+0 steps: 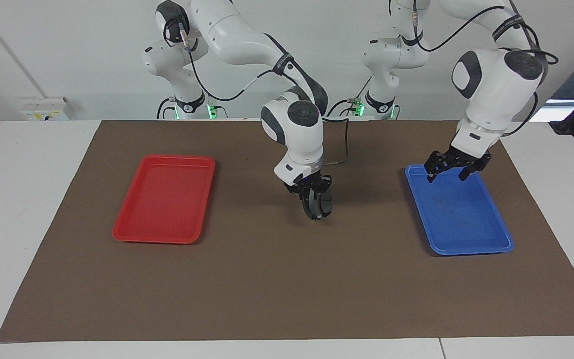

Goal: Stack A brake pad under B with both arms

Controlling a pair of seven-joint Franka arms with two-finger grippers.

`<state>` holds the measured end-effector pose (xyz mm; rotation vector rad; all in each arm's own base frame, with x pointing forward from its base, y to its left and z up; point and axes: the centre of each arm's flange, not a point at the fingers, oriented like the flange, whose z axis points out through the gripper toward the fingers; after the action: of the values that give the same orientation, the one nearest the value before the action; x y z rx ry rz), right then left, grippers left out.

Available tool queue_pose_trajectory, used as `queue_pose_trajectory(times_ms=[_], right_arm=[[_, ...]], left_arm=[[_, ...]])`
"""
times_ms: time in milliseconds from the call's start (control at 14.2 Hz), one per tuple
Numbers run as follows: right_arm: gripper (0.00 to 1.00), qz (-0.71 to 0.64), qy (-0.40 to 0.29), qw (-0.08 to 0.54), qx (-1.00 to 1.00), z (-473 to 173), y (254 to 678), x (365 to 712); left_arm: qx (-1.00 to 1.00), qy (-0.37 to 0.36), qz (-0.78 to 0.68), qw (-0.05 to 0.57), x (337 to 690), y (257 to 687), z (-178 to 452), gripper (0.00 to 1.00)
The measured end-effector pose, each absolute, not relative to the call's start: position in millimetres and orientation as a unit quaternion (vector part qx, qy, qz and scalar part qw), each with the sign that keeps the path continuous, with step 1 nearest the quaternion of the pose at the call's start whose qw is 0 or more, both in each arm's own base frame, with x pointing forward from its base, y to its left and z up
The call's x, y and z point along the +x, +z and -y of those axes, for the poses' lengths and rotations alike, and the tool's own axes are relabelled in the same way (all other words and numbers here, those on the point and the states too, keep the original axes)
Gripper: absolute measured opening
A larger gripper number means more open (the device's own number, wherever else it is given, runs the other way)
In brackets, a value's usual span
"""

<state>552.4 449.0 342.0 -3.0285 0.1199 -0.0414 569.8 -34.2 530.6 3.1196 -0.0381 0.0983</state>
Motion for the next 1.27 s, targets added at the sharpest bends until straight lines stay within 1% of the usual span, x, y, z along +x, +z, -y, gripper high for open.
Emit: queue_pose_trajectory(times_ms=[141, 281, 633, 1055, 1195, 1266], right_arm=[[0.43, -0.042, -0.018, 0.056, -0.997, -447.9, 327.4, 555.7], [0.43, -0.039, -0.019, 0.056, -0.997, -451.1, 326.2, 553.4], [0.43, -0.018, -0.019, 0.056, -0.998, -470.9, 306.5, 527.2], [0.43, -0.019, -0.017, 0.052, -0.998, -469.0, 301.3, 525.0], [0.46, -0.018, -0.018, 0.053, -0.998, -469.3, 302.3, 524.9], [0.53, -0.018, -0.019, 0.054, -0.998, -470.1, 304.9, 524.6]], left_arm=[[1.000, 0.024, 0.006, 0.010, 568.8, 560.1, 20.3, 0.99], [1.000, 0.015, 0.002, 0.009, 566.1, 574.1, 14.0, 0.99], [1.000, -0.008, -0.013, 0.009, 557.6, 578.6, -3.2, 0.99], [1.000, -0.003, 0.000, 0.009, 556.5, 573.5, -6.8, 0.99], [1.000, -0.005, 0.004, 0.009, 555.3, 569.9, -5.2, 0.99], [1.000, -0.006, 0.005, 0.009, 554.6, 569.0, -4.2, 0.99]])
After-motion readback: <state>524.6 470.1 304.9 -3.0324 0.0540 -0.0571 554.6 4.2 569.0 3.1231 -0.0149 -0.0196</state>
